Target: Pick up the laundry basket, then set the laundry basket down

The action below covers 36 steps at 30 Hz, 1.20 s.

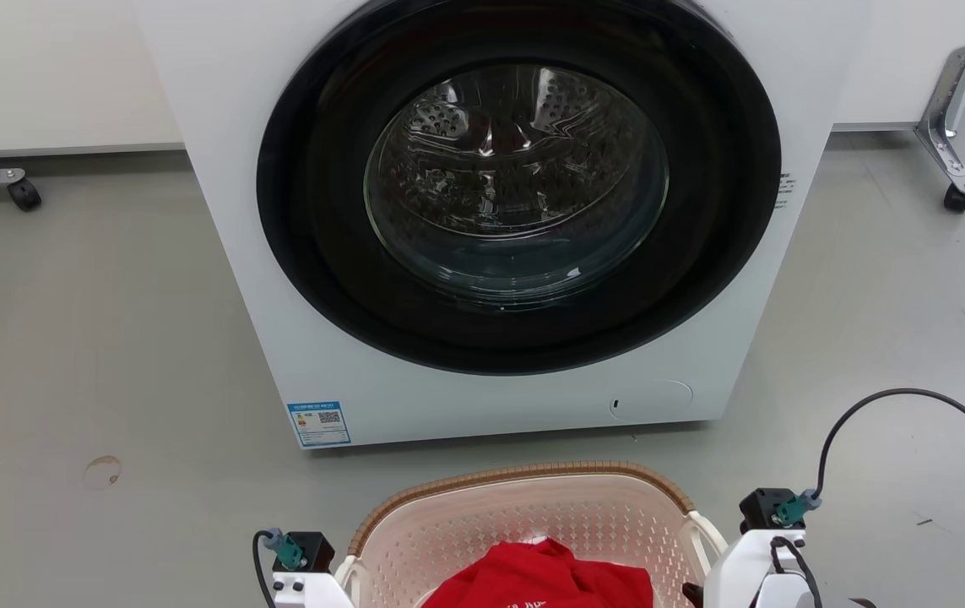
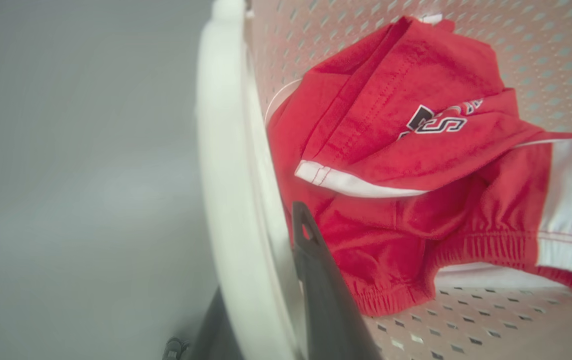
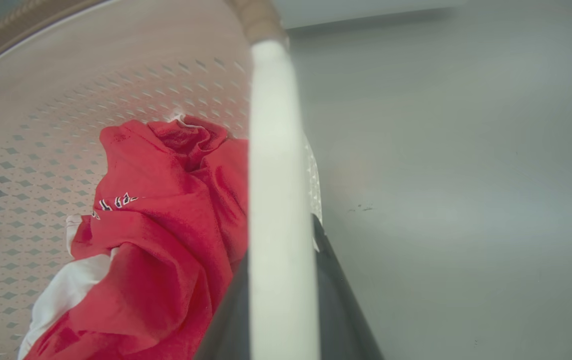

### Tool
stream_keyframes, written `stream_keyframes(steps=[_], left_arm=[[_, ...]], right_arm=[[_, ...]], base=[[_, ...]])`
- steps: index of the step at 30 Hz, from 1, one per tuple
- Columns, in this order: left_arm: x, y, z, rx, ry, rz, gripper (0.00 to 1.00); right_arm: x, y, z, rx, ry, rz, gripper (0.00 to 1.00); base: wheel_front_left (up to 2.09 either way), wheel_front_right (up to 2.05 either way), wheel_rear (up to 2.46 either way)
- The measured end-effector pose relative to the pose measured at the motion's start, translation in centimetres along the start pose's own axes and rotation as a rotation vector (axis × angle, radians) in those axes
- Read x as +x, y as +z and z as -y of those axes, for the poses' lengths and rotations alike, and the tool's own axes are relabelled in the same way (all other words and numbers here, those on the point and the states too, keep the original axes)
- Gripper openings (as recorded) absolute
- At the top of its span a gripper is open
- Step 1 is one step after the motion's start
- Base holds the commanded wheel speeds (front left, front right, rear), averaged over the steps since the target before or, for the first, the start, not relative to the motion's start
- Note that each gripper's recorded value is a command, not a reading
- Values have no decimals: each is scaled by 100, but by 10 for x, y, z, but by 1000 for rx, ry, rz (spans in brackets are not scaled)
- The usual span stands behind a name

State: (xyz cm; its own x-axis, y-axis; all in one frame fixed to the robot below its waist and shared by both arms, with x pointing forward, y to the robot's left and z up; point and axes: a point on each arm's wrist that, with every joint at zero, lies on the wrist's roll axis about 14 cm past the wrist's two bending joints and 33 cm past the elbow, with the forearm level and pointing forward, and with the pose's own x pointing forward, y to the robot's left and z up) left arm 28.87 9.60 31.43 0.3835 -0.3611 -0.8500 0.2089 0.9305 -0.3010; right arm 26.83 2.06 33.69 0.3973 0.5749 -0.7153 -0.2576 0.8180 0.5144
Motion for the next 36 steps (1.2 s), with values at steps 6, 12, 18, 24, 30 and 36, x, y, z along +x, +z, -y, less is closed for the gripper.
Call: stream_keyframes(steps=[6, 12, 18, 24, 30, 36], left_arm=[[0, -1, 0, -2, -1, -4, 0], [0, -2, -1, -1, 1, -6, 0], [0, -2, 0, -8, 0, -4, 0], [0, -2, 0, -8, 0, -4, 0], [2, -5, -1, -13, 0, -14, 0], [6, -7, -2, -15, 1, -23, 0]], right_arm=[[0, -1, 0, -3, -1, -3, 0], [0, -1, 0, -6, 0, -5, 0], [0, -1, 0, -5, -1, -4, 0], [0, -2, 1, 0, -2, -7, 0], [2, -3, 2, 4, -3, -14, 0], [4, -4, 4, 14, -4, -13, 0]], base=[[0, 0, 0], [0, 0, 0], [0, 0, 0], [0, 0, 0], [0, 0, 0], [0, 0, 0]])
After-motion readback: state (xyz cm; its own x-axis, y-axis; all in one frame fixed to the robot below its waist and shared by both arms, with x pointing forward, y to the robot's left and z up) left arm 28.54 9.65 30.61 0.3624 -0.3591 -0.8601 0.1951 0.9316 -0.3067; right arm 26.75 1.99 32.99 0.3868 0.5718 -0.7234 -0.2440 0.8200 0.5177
